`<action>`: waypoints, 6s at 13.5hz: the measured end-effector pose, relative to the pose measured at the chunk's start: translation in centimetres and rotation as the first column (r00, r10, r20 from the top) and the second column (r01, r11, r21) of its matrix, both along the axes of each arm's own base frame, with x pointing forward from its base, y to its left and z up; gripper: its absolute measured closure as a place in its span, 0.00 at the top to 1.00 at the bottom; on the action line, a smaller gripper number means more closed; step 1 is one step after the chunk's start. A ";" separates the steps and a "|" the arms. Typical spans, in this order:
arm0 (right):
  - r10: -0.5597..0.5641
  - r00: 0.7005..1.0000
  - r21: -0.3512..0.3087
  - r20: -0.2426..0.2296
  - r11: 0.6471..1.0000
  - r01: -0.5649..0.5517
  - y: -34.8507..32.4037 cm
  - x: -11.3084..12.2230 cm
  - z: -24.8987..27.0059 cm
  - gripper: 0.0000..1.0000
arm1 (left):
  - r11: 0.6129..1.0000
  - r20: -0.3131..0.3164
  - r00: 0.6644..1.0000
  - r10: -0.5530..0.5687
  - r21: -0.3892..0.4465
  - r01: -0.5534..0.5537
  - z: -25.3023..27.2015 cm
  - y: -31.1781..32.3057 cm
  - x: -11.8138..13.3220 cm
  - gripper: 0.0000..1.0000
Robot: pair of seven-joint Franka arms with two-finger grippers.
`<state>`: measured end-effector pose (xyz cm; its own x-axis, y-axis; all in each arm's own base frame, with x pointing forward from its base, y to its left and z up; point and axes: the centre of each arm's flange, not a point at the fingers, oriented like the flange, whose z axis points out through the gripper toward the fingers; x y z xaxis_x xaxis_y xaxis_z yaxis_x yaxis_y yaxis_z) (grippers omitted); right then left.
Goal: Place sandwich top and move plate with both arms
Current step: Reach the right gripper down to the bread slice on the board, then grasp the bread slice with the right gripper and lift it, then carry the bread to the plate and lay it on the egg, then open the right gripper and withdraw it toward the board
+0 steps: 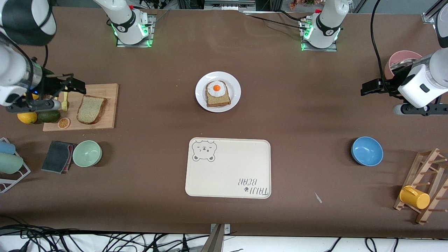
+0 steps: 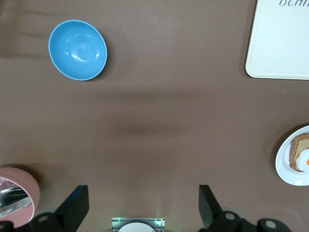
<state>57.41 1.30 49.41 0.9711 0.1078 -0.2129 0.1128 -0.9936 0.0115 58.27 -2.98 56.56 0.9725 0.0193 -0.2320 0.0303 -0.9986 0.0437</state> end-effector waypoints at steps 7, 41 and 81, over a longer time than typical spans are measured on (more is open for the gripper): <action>0.025 0.997 -0.163 0.076 0.987 -0.012 -2.4 0.7 -11.4 1.00 | 1.000 -0.002 1.000 0.000 0.000 0.000 -0.1 0.0 0.0 1.00; -0.111 0.989 -0.382 -0.101 0.922 0.064 3.2 -1.0 -21.0 0.04 | 1.000 -0.018 1.000 0.007 0.003 -0.007 -0.8 0.3 0.3 1.00; -0.216 0.975 -0.091 0.059 0.971 0.220 40.9 -4.2 -8.3 1.00 | 0.999 -0.010 1.000 0.020 -0.024 -0.020 -0.7 0.6 0.4 1.00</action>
<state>53.24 42.16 41.15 0.9783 -0.1264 -0.1644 -0.1094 -0.9881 0.1083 58.70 -2.41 55.81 0.9697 0.0331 -0.2420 0.0509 -0.9964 0.0678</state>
